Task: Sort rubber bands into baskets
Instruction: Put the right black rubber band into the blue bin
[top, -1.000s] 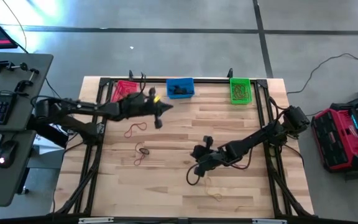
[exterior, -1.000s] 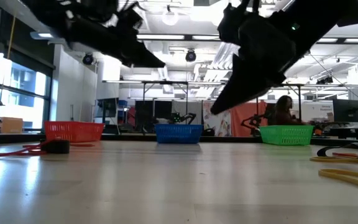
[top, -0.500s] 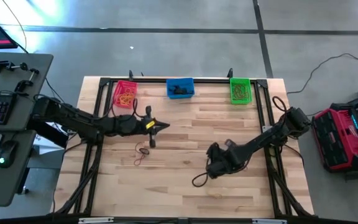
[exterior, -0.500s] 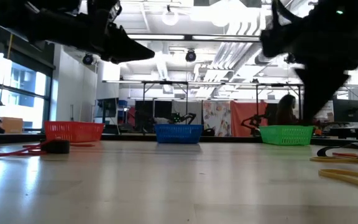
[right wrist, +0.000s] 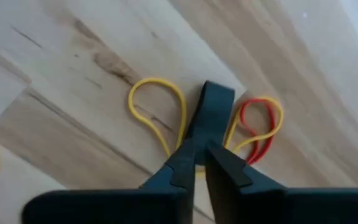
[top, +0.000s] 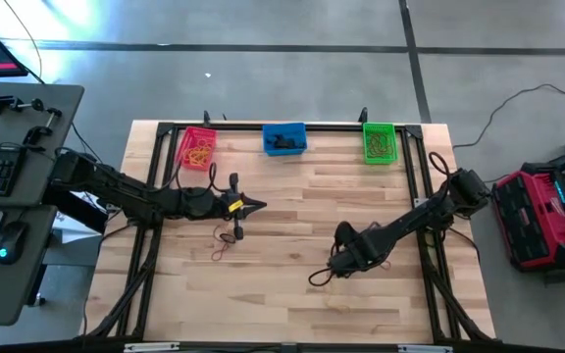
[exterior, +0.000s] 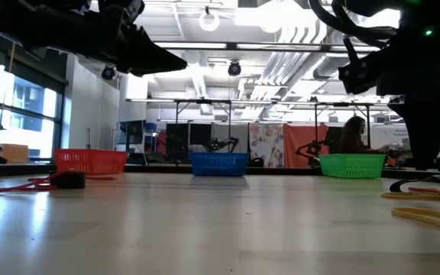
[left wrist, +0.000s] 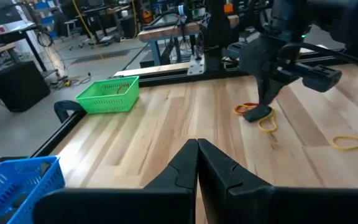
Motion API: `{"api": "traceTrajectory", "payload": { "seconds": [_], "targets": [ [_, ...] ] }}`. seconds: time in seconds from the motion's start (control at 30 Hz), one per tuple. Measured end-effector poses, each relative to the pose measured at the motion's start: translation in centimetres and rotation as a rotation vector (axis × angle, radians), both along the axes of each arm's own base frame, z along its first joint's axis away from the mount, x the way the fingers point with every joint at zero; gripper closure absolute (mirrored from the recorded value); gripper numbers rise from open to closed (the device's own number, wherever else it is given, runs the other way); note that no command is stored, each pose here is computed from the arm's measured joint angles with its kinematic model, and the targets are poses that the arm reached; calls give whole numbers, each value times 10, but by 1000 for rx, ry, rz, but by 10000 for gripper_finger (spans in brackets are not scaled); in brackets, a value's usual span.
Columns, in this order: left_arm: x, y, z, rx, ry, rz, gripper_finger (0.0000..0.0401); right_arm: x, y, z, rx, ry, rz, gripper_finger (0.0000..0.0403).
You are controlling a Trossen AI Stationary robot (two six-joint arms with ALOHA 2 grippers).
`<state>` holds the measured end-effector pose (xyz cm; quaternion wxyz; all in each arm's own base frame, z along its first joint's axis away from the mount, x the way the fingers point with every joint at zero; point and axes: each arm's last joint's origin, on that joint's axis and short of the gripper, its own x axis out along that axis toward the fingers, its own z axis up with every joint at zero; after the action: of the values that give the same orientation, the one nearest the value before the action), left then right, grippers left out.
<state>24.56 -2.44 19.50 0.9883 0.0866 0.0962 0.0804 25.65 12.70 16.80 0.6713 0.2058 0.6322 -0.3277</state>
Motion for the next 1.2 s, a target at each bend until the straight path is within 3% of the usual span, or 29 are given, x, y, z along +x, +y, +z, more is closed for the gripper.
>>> {"api": "traceTrajectory", "payload": {
  "seconds": [0.33,0.57,0.87,1.2],
  "targets": [
    [0,0,0,-2,1,3,401,1,-1,0,32,2,-36,243],
    [0,0,0,-1,5,3,401,2,-2,-2,29,-1,-41,209],
    [0,0,-1,-19,8,3,401,-7,-7,-25,76,14,-50,237],
    [0,0,-1,-25,8,6,401,0,-5,-16,12,-37,30,368]
  ]
}}
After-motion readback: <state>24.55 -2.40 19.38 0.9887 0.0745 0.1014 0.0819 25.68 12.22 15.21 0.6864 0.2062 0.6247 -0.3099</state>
